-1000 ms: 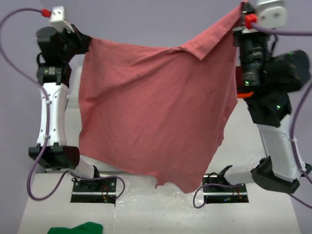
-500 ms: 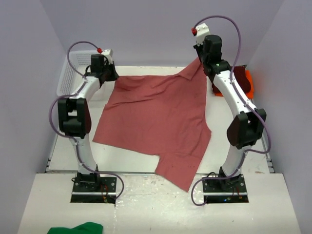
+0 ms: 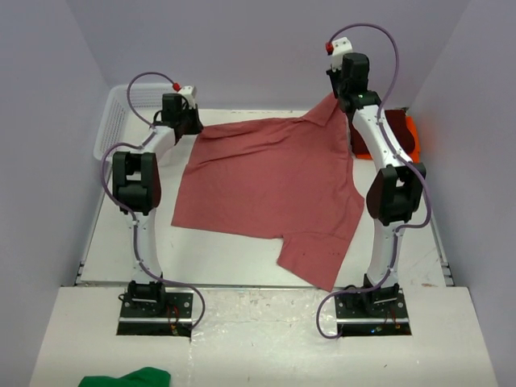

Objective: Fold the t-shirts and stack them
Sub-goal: Flatten out the tshirt

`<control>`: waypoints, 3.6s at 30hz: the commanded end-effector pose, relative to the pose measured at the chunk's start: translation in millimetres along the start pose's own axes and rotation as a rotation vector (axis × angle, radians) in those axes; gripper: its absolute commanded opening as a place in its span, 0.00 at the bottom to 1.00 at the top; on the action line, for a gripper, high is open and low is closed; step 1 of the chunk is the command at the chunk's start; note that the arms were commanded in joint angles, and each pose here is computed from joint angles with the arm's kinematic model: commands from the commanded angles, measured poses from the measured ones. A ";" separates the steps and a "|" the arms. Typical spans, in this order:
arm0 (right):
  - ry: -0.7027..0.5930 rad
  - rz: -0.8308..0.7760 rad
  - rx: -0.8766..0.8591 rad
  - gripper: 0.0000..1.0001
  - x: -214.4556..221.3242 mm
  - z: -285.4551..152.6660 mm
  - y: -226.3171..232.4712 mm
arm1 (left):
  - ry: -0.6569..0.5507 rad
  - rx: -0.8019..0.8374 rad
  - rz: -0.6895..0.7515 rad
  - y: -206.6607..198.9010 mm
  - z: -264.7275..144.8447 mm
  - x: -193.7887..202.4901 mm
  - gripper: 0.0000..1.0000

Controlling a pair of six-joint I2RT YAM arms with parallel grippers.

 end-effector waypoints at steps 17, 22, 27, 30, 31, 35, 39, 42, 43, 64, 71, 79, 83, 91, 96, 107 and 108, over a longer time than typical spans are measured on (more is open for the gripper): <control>-0.216 0.109 -0.040 0.00 -94.4 -111.2 0.1 | -0.431 0.136 0.027 -26.4 -161.1 -131.7 0.00; -0.471 0.164 -0.154 0.00 -153.5 -259.8 -1.8 | -0.615 0.176 0.081 -56.4 -265.0 -158.7 0.00; -0.698 0.182 -0.212 0.00 -177.0 -380.1 -15.5 | -0.769 0.153 0.163 -85.6 -383.7 -183.6 0.00; -0.788 0.228 -0.241 0.00 -180.3 -429.4 -37.1 | -0.839 0.172 0.176 -93.8 -412.5 -194.2 0.00; -0.820 0.249 -0.265 0.00 -179.7 -448.1 -43.8 | -0.857 0.182 0.164 -96.0 -419.7 -197.1 0.00; -0.892 0.298 -0.337 0.00 -179.1 -492.2 -64.4 | -0.940 0.229 0.178 -111.5 -471.4 -215.1 0.00; -0.948 0.335 -0.425 0.00 -170.3 -522.5 -83.7 | -1.019 0.328 0.239 -131.4 -517.7 -207.9 0.00; -0.971 0.351 -0.461 0.00 -166.0 -533.4 -91.1 | -1.051 0.333 0.252 -137.5 -538.1 -204.9 0.00; -0.974 0.348 -0.462 0.00 -166.0 -533.2 -90.8 | -1.058 0.332 0.253 -137.2 -537.5 -206.0 0.00; -1.106 0.235 -0.276 0.00 -271.4 -307.2 -64.3 | -1.136 0.156 0.211 10.9 -273.5 -308.2 0.00; -1.213 0.224 -0.298 0.00 -278.8 -349.5 -85.1 | -1.255 0.138 0.267 24.4 -333.6 -304.4 0.00; -0.961 0.253 -0.362 0.00 -239.7 -302.6 -68.5 | -1.161 0.177 0.236 19.6 -331.9 -289.3 0.00; -0.554 0.368 -0.448 0.00 -162.7 -237.5 -32.1 | -0.736 0.217 -0.052 31.2 -212.3 -203.5 0.00; 0.214 0.535 -0.263 0.00 52.2 -252.1 49.2 | 0.165 0.021 -0.495 -48.5 -110.3 49.3 0.00; 0.339 0.651 -0.124 0.00 108.1 -305.0 49.1 | 0.357 -0.079 -0.587 -68.5 -173.2 103.4 0.00; 0.423 0.653 0.021 0.00 179.3 -355.9 17.2 | 0.330 -0.214 -0.525 -73.7 -269.1 95.1 0.00; 0.435 0.652 0.036 0.00 182.7 -355.3 17.3 | 0.328 -0.214 -0.521 -74.5 -271.6 94.4 0.00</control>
Point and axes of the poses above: each gripper's point midway between its finger pads, its own z axis out along the fingers, its own y axis along the line the jaws close on, x = y × z, the point moved 10 cm from there along -z, back along the fingers, and after that the axes turned 12 degrees about z, right-handed, at the moved point
